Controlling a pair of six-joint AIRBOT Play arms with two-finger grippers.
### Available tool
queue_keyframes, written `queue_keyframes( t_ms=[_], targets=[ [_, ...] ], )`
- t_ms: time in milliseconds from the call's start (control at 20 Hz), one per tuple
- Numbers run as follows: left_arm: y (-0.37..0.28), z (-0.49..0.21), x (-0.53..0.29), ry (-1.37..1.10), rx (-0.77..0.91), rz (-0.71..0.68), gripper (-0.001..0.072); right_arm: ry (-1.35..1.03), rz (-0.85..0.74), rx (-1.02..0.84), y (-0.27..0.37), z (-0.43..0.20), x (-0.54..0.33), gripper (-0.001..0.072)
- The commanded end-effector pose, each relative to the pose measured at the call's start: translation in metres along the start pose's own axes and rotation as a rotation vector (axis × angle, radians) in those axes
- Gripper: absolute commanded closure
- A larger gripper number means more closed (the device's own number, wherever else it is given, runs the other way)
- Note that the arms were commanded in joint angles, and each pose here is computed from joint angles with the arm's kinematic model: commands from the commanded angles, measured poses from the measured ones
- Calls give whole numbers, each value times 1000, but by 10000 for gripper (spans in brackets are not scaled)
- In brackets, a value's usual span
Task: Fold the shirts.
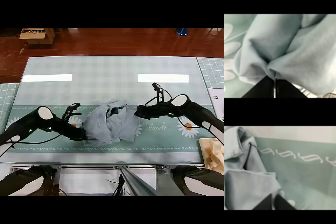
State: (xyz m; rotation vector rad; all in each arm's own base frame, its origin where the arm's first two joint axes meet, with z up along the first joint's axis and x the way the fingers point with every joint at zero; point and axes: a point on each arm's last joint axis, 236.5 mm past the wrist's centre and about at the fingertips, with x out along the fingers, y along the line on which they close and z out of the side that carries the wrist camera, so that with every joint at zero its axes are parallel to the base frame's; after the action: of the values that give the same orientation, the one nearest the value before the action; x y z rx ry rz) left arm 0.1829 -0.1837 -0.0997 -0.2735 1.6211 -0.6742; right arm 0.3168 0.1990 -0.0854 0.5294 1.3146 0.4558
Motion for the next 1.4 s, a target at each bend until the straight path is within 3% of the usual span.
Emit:
queue_keyframes(
  t_ms=[0, 250, 500, 750, 950, 1100, 1350],
  targets=[
    [-8, 17, -10, -39, 36, -4, 685, -39, 29, -21, 15, 14, -5, 697],
    [-58, 67, -79, -221, 207, -15, 686, -208, 58, -273, 66, 60, -110, 698],
    [-162, 100, -237, -600, 507, 9, 686, -608, 104, -459, 156, 93, -272, 699],
    [-281, 51, -427, -1091, 776, 67, 686, -922, 186, -563, 242, 71, -413, 699],
    [-340, -10, -502, -1309, 879, 45, 686, -1062, 259, -638, 295, 36, -486, 700],
    [-343, -26, -498, -1266, 842, 12, 686, -1010, 230, -658, 299, 13, -491, 699],
    [-294, -13, -420, -911, 690, 12, 685, -691, -157, -548, 200, -2, -438, 699]
  ],
)
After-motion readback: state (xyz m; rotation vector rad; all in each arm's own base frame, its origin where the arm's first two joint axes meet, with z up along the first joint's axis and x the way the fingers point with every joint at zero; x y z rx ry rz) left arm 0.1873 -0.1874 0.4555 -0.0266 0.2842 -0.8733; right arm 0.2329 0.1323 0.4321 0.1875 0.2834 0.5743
